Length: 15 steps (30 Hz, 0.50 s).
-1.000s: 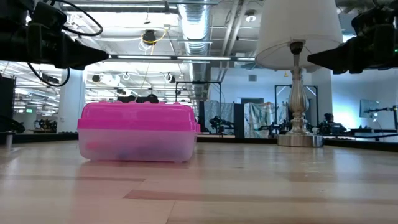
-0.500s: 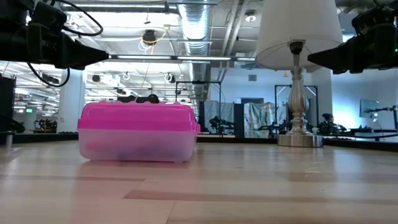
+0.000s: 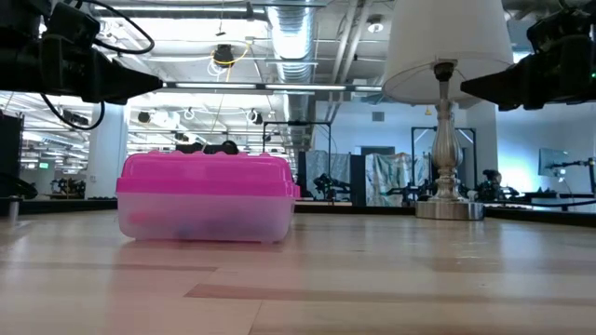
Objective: Pick & place school supplies into a supply box
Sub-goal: Return to Home Position
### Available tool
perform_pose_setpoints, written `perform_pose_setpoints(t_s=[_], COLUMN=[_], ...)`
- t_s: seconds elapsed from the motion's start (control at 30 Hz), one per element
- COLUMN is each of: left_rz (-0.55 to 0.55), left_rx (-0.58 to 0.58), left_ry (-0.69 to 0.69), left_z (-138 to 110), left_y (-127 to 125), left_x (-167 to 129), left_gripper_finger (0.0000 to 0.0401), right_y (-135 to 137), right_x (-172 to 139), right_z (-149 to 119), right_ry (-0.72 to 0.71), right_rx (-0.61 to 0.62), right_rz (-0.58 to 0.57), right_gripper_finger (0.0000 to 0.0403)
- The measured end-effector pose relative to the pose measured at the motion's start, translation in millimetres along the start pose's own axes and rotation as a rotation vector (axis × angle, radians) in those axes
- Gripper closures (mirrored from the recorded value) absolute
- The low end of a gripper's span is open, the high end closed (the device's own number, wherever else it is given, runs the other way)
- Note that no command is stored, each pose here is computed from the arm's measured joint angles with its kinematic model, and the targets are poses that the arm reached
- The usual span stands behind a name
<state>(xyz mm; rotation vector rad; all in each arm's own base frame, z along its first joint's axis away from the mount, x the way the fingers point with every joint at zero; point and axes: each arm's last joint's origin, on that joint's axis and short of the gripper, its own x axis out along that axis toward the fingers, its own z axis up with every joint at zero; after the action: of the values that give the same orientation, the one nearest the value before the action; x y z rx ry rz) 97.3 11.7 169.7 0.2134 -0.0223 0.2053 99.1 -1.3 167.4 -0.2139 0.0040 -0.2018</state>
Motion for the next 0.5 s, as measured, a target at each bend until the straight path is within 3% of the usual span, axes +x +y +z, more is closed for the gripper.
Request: perform_pose_setpoints(t_s=[0.5], left_rz=[0.000], left_rx=[0.005], left_ry=[0.000], left_z=[-0.1], left_y=[0.0], left_x=[0.0], left_gripper_finger=[0.0305], right_y=[0.0], right_x=[0.0], right_z=[0.0], right_ry=[0.000], right_rx=[0.000], right_rz=[0.000], right_gripper_finger=[0.0403])
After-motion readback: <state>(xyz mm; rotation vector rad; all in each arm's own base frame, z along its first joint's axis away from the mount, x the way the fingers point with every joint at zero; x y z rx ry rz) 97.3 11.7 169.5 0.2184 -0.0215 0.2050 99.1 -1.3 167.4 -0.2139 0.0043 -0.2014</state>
